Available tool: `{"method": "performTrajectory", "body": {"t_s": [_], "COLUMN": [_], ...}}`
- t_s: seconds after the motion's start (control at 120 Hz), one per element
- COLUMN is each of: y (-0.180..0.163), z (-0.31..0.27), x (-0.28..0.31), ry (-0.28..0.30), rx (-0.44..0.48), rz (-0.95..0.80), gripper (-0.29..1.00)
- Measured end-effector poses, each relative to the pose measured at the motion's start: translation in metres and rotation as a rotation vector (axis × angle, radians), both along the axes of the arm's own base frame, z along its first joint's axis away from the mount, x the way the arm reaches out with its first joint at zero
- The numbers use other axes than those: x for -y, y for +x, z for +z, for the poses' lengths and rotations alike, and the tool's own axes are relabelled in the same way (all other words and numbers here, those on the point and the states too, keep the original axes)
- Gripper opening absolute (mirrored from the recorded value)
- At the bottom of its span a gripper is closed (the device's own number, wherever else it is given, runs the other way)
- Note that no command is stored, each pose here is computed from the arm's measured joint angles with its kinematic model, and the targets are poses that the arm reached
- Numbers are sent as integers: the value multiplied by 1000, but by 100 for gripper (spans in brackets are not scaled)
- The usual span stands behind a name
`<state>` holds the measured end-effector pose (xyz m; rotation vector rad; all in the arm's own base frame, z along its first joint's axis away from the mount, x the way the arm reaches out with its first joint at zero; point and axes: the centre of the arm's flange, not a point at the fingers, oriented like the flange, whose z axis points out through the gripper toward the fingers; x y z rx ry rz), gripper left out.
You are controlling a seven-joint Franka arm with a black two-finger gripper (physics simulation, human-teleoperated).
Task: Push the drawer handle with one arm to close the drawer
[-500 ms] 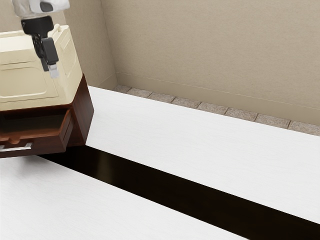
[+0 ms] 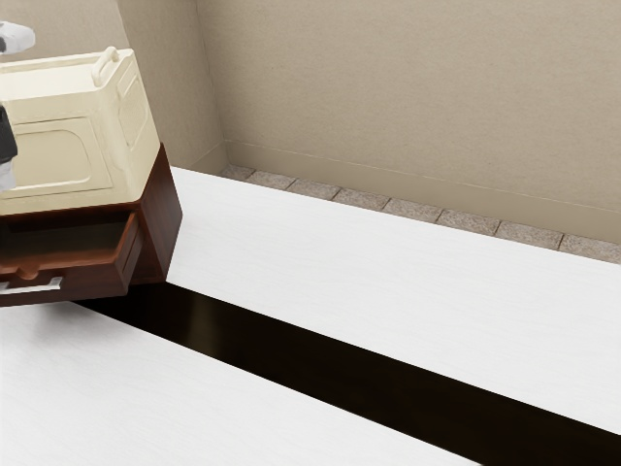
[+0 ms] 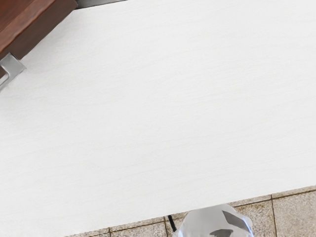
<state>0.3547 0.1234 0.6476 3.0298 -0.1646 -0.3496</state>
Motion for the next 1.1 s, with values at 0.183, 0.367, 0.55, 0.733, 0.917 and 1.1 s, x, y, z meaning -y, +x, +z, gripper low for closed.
{"method": "performTrajectory", "body": {"t_s": [0.183,0.367,0.55,0.733,0.917,1.1], "y": [-11,13,11,14,7,9], "z": [-104,-177,-196,-218,-237,-244], "x": [-35,-57,-78,-100,-117,-131], "ry": [-50,89,189,217,229,238], "rx": [-16,10,62,84,90,107], "rz": [183,263,363,463,552,614], "gripper": [54,15,0,-5,-7,-8]}}
